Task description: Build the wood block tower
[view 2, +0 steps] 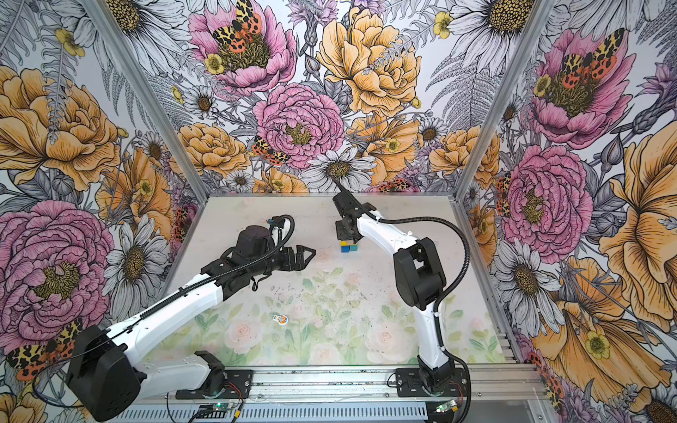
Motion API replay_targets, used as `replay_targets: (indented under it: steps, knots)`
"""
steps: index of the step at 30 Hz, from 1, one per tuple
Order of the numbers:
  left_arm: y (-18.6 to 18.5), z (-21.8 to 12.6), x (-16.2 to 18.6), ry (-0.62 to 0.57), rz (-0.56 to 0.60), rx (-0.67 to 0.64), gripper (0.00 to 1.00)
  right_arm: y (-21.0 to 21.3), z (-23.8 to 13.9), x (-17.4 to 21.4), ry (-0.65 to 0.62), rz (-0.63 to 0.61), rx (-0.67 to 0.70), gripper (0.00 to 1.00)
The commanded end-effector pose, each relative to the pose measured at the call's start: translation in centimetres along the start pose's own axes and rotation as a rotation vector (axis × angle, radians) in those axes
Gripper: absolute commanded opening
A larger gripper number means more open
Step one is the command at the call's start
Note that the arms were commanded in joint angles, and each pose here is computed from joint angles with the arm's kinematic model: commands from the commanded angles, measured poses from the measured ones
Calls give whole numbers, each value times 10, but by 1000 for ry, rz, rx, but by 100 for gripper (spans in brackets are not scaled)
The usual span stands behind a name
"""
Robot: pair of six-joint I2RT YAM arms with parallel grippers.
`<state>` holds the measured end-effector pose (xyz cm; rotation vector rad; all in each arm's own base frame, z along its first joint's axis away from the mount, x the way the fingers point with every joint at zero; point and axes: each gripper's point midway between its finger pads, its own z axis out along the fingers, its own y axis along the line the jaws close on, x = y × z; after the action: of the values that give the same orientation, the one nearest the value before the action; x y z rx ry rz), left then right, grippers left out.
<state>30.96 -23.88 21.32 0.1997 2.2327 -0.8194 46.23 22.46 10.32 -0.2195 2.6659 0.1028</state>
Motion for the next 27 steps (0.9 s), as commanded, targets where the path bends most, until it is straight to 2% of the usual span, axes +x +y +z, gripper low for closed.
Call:
replay_targets:
  steps: [1, 27]
  knots:
    - [-10, -4, -16, -41, 19, 38, 99, -1, -4, -13, -27, -1, -7, 28]
    - [-9, -1, -17, -37, 9, 34, 99, -3, 3, -13, -11, -22, -1, 30]
